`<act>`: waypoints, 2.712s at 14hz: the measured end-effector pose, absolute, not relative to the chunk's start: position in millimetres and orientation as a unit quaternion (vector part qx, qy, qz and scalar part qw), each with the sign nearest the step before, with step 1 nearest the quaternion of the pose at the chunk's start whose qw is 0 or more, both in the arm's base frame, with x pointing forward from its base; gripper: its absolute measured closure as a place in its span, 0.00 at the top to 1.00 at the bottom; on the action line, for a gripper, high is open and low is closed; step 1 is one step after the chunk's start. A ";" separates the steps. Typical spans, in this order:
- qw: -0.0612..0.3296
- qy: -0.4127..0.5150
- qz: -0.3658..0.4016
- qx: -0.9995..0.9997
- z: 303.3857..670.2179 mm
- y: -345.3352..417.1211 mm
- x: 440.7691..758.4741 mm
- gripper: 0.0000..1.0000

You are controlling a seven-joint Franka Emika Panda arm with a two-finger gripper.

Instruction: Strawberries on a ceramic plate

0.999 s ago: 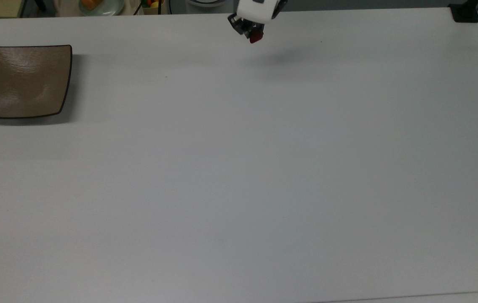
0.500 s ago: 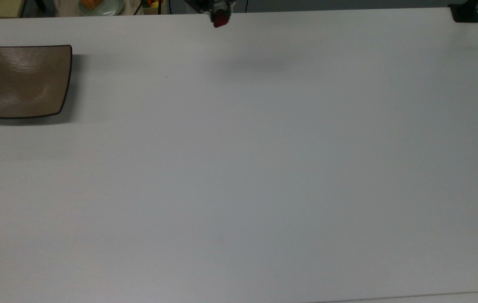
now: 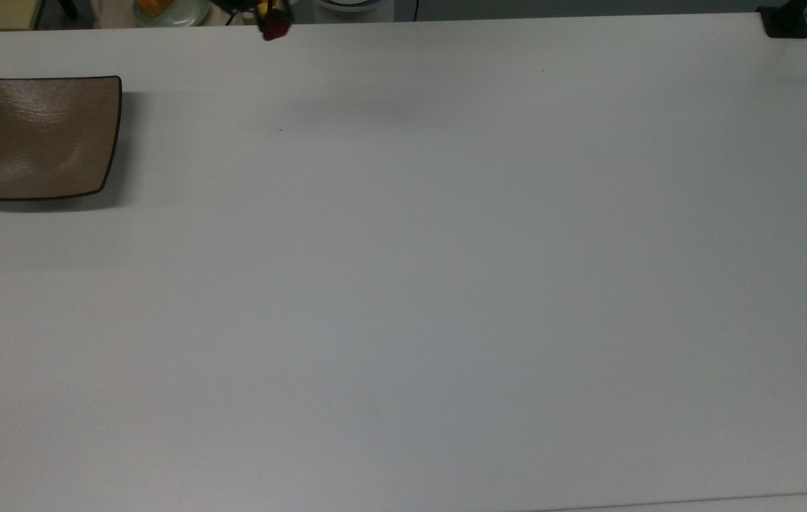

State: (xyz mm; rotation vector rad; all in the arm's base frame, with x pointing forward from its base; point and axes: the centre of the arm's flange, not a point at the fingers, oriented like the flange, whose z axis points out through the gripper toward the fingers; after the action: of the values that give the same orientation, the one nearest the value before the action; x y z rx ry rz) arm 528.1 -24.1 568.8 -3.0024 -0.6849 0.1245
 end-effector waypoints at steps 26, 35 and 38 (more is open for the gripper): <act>-0.072 -0.164 0.036 -0.983 346.2 -351.1 555.6 0.31; -0.086 -0.152 0.019 -0.984 368.5 -364.2 554.9 0.93; -0.089 -0.142 -0.001 -0.986 424.5 -329.4 566.2 1.00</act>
State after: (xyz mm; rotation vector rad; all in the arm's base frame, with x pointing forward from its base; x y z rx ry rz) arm 566.2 -329.4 424.5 -3.2858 -0.4737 -0.0041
